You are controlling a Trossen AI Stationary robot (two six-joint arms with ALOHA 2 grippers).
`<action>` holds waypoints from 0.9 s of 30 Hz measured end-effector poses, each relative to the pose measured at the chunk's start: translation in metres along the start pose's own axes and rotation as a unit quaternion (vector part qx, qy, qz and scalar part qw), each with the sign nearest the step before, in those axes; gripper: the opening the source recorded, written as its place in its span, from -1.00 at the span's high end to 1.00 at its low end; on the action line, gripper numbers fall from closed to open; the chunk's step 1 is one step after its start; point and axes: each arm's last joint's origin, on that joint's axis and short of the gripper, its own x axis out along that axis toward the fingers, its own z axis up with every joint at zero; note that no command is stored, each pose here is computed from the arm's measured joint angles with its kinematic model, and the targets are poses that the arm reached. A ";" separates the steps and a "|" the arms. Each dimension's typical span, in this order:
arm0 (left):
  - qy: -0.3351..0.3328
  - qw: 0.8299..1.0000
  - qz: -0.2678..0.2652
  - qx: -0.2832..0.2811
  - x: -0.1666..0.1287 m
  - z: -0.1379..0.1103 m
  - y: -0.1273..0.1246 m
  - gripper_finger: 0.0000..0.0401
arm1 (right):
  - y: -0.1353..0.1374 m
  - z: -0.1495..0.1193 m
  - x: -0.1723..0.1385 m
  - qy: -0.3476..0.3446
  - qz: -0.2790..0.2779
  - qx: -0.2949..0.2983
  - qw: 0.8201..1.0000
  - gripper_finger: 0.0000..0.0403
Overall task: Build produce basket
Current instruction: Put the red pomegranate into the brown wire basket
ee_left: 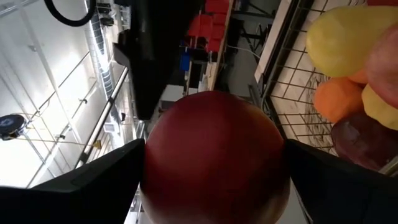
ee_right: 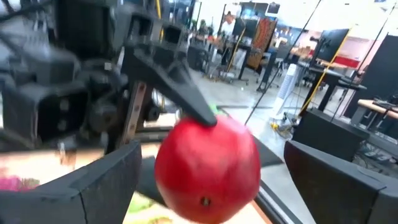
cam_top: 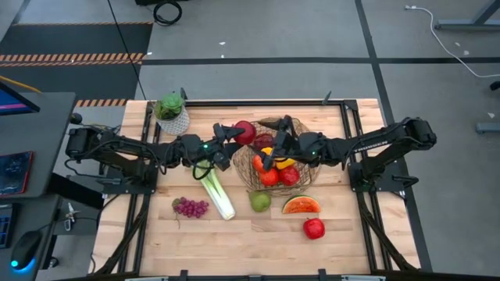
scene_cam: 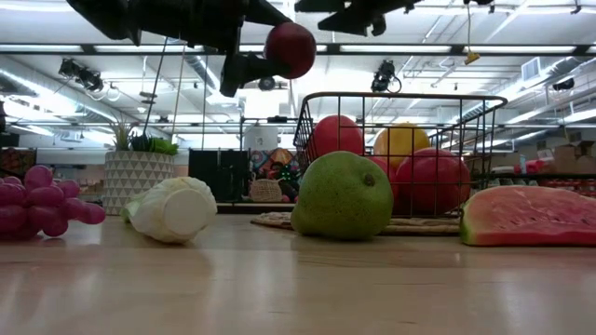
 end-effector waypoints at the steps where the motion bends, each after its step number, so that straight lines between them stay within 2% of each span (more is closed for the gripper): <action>1: 0.000 1.000 0.000 0.000 0.000 0.000 0.000 -0.91 | 0.000 0.001 0.000 -0.006 0.000 0.005 1.000 -0.96; 13: 0.017 1.000 0.002 0.000 0.000 -0.001 0.000 -0.91 | 0.002 -0.007 0.000 0.030 0.019 -0.039 0.999 -0.98; 23: 0.044 0.999 0.006 -0.001 0.000 -0.003 0.000 -0.91 | 0.000 -0.008 -0.006 0.051 0.025 -0.036 0.998 -0.99; 27: 0.047 0.999 0.006 -0.001 0.000 -0.003 0.000 -0.91 | -0.004 -0.005 -0.010 0.058 0.009 -0.034 0.998 -0.99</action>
